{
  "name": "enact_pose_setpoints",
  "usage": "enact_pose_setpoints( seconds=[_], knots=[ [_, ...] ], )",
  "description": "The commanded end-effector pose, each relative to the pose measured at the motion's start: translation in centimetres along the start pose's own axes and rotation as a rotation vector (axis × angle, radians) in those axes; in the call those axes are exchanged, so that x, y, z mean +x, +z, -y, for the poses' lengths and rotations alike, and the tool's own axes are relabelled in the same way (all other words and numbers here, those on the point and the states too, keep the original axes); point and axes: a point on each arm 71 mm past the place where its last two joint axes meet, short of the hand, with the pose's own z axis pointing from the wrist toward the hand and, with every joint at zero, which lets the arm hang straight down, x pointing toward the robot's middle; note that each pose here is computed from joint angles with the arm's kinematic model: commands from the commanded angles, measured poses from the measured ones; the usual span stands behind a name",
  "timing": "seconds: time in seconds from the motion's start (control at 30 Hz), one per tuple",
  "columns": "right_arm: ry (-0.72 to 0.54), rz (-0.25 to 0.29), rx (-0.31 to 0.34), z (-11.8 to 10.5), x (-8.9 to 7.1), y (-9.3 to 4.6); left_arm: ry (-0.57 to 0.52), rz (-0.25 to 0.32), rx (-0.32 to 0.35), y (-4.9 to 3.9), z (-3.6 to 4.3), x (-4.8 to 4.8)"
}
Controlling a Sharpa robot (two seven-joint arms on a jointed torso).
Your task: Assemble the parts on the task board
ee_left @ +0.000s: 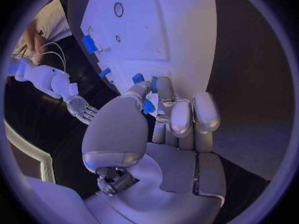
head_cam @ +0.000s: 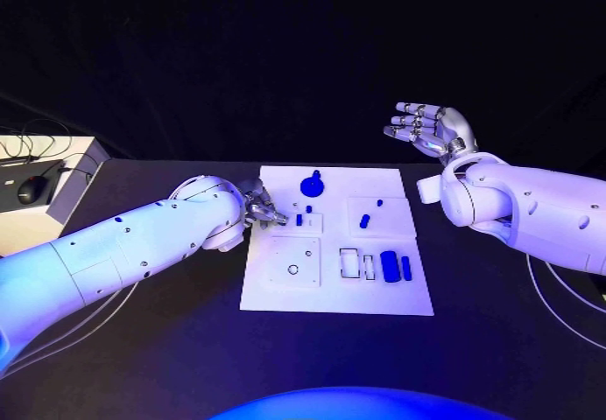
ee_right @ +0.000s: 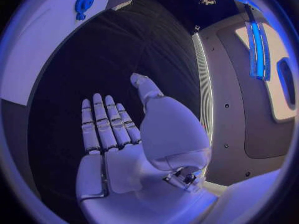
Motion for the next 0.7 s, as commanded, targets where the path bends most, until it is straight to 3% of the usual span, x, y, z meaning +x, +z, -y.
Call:
enact_pose_setpoints(
  seconds=[0.03,0.7],
  knots=[
    [0.008,-0.016,-0.012,-0.12,0.19,0.0,0.018,-0.082,-0.011,0.07,0.08,1.61],
    [0.008,-0.016,-0.012,-0.1,0.21,0.05,0.001,-0.031,-0.007,0.03,0.35,1.17]
  ],
)
